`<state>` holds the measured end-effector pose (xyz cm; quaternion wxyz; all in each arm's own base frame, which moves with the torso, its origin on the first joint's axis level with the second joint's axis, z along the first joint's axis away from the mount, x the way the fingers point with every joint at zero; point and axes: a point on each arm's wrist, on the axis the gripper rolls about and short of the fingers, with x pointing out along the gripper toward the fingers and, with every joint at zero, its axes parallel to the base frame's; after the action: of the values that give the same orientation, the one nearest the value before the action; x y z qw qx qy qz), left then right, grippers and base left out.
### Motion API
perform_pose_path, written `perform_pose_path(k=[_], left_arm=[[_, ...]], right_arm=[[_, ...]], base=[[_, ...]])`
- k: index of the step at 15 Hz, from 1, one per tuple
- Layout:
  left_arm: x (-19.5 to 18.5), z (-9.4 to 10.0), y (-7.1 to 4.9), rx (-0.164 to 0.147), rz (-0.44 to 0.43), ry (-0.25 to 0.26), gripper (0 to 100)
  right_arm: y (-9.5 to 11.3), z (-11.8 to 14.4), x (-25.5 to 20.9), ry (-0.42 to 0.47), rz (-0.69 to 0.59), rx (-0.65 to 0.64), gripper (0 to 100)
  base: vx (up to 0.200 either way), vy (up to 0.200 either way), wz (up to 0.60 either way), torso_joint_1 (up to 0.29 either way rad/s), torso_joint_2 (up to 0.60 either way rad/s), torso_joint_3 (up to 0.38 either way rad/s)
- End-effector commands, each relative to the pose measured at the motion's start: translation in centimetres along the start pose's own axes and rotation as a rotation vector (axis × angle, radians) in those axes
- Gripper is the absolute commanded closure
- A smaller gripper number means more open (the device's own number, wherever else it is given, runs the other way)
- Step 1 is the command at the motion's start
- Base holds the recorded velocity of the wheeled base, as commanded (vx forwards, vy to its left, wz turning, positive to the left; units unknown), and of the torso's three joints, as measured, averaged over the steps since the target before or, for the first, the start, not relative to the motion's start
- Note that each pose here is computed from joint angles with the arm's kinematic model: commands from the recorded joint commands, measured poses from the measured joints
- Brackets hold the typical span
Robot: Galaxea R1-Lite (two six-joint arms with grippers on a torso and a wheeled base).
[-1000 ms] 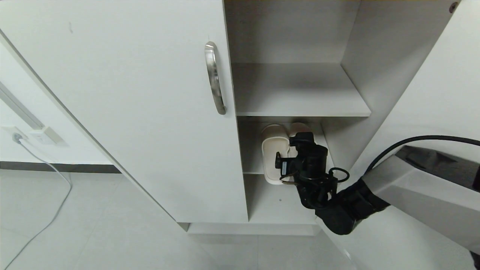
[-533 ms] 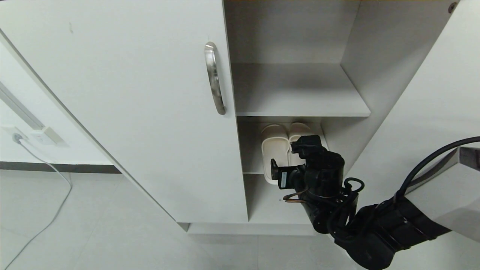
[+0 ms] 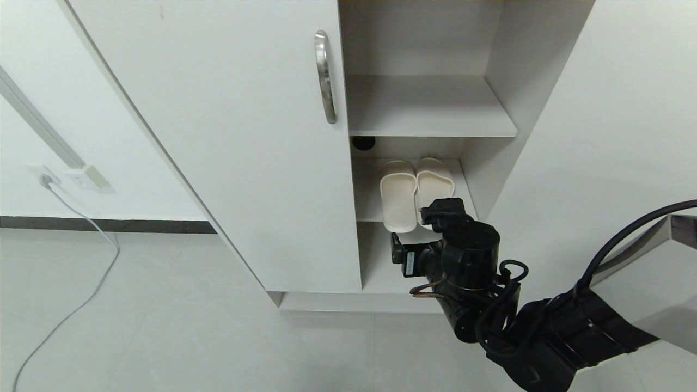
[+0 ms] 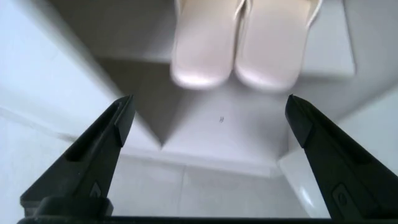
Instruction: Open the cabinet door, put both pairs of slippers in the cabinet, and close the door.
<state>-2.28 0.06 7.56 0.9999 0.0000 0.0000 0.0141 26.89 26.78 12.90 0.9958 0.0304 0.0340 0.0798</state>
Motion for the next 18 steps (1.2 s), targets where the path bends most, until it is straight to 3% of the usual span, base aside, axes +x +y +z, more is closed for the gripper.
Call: perform_pose_path(k=[1,18], left_arm=[[0.0,-0.01,0.0,0.0,0.001,0.0,100],[-0.01,0.03,0.0,0.0,-0.001,-0.002,100]], right_arm=[[-0.01,-0.05,0.03,0.0,-0.003,0.0,0],[-0.2,-0.52,-0.24,0.015,-0.006,0.0,0]], base=[[0.0,0.0,0.0,0.0,0.0,0.0],[0.0,0.0,0.0,0.0,0.0,0.017]])
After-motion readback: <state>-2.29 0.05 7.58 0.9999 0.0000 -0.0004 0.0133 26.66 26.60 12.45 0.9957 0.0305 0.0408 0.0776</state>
